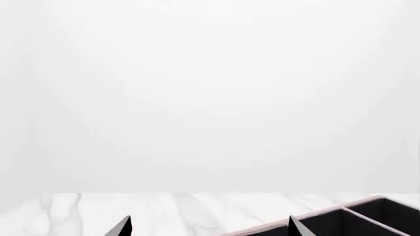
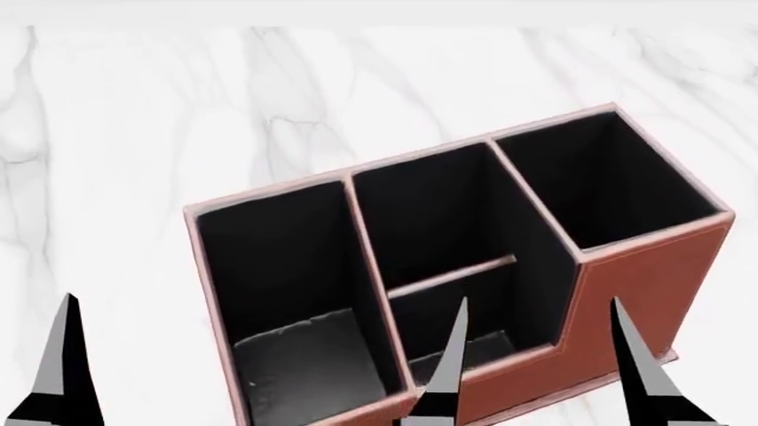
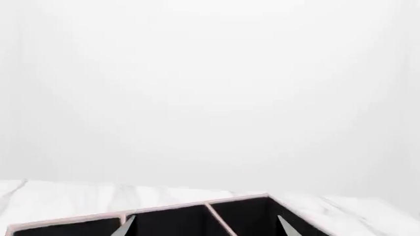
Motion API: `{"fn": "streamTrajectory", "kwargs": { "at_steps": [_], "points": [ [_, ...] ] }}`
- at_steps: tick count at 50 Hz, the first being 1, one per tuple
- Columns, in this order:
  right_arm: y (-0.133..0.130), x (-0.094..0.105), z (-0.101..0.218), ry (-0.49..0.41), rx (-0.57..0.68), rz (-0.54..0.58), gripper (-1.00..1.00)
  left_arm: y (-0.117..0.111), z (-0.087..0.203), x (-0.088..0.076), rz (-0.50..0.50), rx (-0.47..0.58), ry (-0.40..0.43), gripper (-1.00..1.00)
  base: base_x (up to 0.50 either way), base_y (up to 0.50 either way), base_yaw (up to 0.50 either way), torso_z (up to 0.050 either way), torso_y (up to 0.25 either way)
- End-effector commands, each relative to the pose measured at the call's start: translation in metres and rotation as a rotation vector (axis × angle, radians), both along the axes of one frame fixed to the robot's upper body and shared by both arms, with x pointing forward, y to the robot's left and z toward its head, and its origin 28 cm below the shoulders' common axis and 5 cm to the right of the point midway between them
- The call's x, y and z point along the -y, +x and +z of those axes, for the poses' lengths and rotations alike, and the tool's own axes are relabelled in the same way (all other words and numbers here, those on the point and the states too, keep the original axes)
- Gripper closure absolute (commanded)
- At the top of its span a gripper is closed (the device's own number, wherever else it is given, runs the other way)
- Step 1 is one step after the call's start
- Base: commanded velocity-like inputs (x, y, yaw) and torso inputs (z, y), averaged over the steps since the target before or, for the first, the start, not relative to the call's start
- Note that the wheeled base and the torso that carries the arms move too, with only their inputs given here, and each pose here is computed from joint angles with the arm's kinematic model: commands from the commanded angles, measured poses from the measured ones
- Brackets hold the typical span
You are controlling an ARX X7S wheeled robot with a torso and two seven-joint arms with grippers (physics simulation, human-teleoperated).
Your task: Pick up the book and place it in the left compartment of the caddy.
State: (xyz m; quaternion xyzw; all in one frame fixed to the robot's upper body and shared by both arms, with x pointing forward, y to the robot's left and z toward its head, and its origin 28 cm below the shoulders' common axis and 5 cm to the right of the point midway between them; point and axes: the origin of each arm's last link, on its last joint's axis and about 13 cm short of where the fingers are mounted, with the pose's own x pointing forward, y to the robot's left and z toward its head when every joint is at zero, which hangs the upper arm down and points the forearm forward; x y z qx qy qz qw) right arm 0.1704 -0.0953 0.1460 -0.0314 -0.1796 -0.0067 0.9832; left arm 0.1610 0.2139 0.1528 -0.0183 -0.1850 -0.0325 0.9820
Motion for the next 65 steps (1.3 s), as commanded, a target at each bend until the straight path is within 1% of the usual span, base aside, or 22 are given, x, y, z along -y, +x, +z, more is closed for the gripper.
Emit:
{"fn": "streamTrajectory", "kwargs": {
  "at_steps": [1, 13, 19, 24, 28, 32, 33, 35, 37, 39, 42, 43, 46, 47, 48, 56, 57, 59, 60, 61, 64, 65],
  "points": [
    [0.000, 0.000, 0.000, 0.001, 0.001, 0.003, -1.00, 0.000, 0.001, 0.000, -0.005, -0.002, 0.001, -1.00, 0.00, 0.00, 0.00, 0.033, -0.227],
    [0.000, 0.001, 0.001, 0.003, 0.002, 0.000, -1.00, 0.000, 0.000, -0.001, -0.010, 0.008, -0.011, -1.00, 0.00, 0.00, 0.00, 0.034, -0.226],
    [0.001, 0.001, -0.002, 0.011, -0.021, -0.029, -1.00, 0.003, -0.004, -0.003, -0.002, -0.013, -0.020, -1.00, 0.00, 0.00, 0.00, 0.004, -0.013],
    [0.006, 0.004, 0.000, 0.025, -0.042, -0.164, -1.00, 0.003, -0.004, -0.005, 0.009, -0.024, -0.037, -1.00, 0.00, 0.00, 0.00, 0.000, 0.000],
    [0.022, 0.007, 0.006, 0.021, -0.066, -0.377, -1.00, 0.002, -0.003, -0.004, -0.001, -0.023, -0.043, -1.00, 0.00, 0.00, 0.00, 0.000, 0.000],
    [0.032, 0.007, 0.011, 0.046, -0.122, -0.494, -1.00, 0.002, -0.003, -0.004, -0.003, -0.023, -0.045, -1.00, 0.00, 0.00, 0.00, 0.000, 0.000],
    [0.036, 0.008, 0.013, 0.040, -0.146, -0.558, -1.00, 0.002, -0.003, -0.004, -0.003, -0.022, -0.046, -1.00, 0.00, 0.00, 0.00, 0.000, 0.000],
    [0.040, 0.008, 0.015, 0.055, -0.158, -0.598, -1.00, 0.002, -0.003, -0.004, -0.004, -0.021, -0.047, -1.00, 0.00, 0.00, 0.00, 0.000, 0.000],
    [0.044, 0.008, 0.019, 0.068, -0.138, -0.678, -1.00, 0.001, -0.002, -0.004, -0.006, -0.018, -0.051, -1.00, 0.00, 0.00, 0.00, 0.000, 0.000],
    [0.048, 0.008, 0.019, 0.046, -0.166, -0.829, -1.00, 0.001, -0.002, -0.004, -0.011, -0.014, -0.058, -1.00, 0.00, 0.00, 0.00, 0.000, 0.000],
    [0.052, 0.008, 0.022, 0.156, -0.148, -0.867, -1.00, 0.001, -0.002, -0.005, -0.008, -0.014, -0.061, -1.00, 0.00, 0.00, 0.00, 0.000, 0.000],
    [0.055, 0.007, 0.023, 0.172, -0.189, -0.910, -1.00, 0.001, -0.002, -0.006, -0.004, -0.015, -0.063, -1.00, 0.00, 0.00, 0.00, 0.000, 0.000],
    [0.062, 0.007, 0.026, 0.183, -0.199, -1.004, -1.00, 0.000, -0.002, -0.006, -0.004, -0.014, -0.074, -1.00, 0.00, 0.00, 0.00, 0.000, 0.000],
    [0.064, 0.008, 0.030, 0.281, -0.199, -0.993, -1.00, 0.000, -0.002, -0.006, -0.006, -0.016, -0.073, -1.00, 0.00, 0.00, 0.00, 0.000, 0.000],
    [0.067, 0.008, 0.033, 0.323, -0.218, -1.035, -1.00, 0.001, -0.002, -0.005, -0.008, -0.016, -0.075, -1.00, 0.00, 0.00, 0.00, 0.000, 0.000],
    [0.091, 0.005, 0.056, 0.450, -0.273, -1.154, -1.00, 0.004, -0.010, -0.008, -0.002, -0.027, -0.100, -1.00, 0.00, 0.00, 0.00, 0.000, 0.000],
    [0.094, 0.005, 0.058, 0.528, -0.315, -1.158, -1.00, 0.003, -0.008, -0.008, -0.004, -0.021, -0.101, -1.00, 0.00, 0.00, 0.00, 0.000, 0.000],
    [0.095, 0.005, 0.060, 0.531, -0.244, -1.173, -1.00, 0.003, -0.008, -0.009, -0.005, -0.020, -0.106, -1.00, 0.00, 0.00, 0.00, 0.000, 0.000],
    [0.096, 0.005, 0.061, 0.467, -0.234, -1.189, -1.00, 0.003, -0.004, -0.009, -0.006, -0.021, -0.110, -1.00, 0.00, 0.00, 0.00, 0.000, 0.000],
    [0.098, 0.003, 0.061, 0.357, -0.279, -1.178, -1.00, 0.003, -0.002, -0.009, -0.007, -0.019, -0.114, -1.00, 0.00, 0.00, 0.00, 0.000, 0.000],
    [0.098, 0.003, 0.059, 0.548, -0.301, -1.096, -1.00, 0.001, 0.000, -0.009, -0.008, -0.015, -0.118, -1.00, 0.00, 0.00, 0.00, 0.000, 0.000],
    [0.098, 0.004, 0.060, 0.482, -0.264, -1.131, -1.00, 0.001, 0.000, -0.009, -0.008, -0.015, -0.120, -1.00, 0.00, 0.00, 0.00, 0.000, 0.000]
  ]
}}
